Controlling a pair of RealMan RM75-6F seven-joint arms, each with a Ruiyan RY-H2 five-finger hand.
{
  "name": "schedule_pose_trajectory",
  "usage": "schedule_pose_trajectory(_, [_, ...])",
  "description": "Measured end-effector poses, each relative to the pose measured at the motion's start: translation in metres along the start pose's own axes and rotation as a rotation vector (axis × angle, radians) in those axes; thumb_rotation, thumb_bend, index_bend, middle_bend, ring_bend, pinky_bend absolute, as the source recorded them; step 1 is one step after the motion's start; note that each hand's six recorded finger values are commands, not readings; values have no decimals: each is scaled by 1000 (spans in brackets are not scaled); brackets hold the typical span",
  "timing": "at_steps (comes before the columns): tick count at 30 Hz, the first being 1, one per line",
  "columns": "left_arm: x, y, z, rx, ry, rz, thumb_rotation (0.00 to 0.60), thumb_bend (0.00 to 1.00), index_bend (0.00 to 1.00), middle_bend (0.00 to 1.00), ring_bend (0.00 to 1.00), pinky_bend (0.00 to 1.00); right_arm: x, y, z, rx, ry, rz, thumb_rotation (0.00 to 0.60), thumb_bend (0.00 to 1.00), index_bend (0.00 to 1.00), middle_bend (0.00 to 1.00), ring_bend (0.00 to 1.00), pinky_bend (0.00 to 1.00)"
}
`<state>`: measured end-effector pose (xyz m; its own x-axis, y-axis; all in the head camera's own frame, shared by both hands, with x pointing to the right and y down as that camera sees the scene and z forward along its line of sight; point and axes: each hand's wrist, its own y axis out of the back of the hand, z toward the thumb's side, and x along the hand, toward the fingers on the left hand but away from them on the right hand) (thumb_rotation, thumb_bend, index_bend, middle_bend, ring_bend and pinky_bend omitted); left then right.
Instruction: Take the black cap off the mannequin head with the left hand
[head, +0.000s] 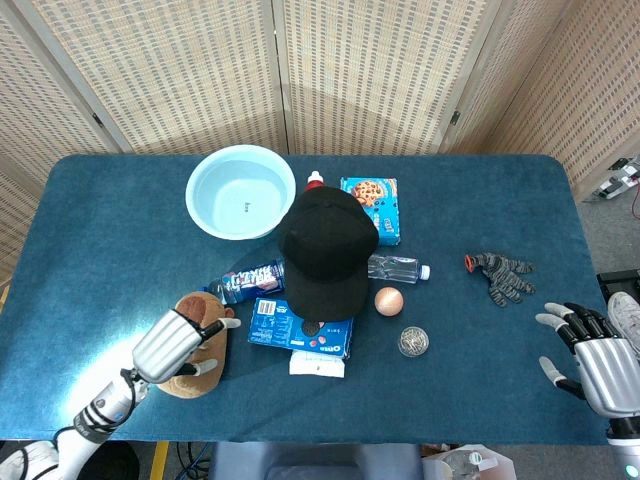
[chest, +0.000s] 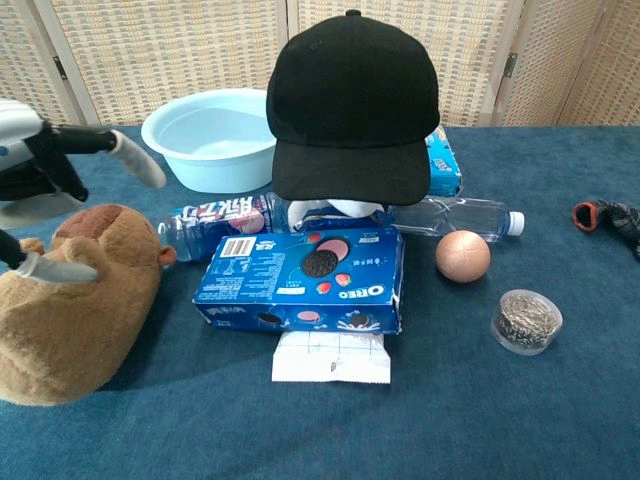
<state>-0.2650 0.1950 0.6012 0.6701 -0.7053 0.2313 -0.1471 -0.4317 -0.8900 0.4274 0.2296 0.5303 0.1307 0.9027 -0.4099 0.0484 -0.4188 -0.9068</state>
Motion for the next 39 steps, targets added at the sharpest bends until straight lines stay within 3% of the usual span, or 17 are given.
schedule_pose_trajectory(6, [39, -11, 16, -4, -86, 60, 600, 53, 338, 998, 972, 1000, 4, 0, -3, 1, -11, 1, 600, 283, 298, 226, 151, 219])
schedule_pose_trajectory(18, [92, -20, 33, -12, -156, 103, 600, 53, 385, 1000, 985, 1000, 7, 0, -9, 3, -27, 5, 600, 283, 298, 226, 151, 219])
schedule_pose_trajectory(32, [134, -34, 43, -12, -136, 138, 600, 59, 408, 1000, 995, 1000, 10, 1, -15, 6, -45, 5, 600, 283, 298, 226, 151, 219])
schedule_pose_trajectory(39, [146, -39, 45, -34, -119, 153, 600, 108, 426, 1000, 1000, 1000, 11, 1, -18, 5, -55, 6, 600, 283, 298, 226, 151, 219])
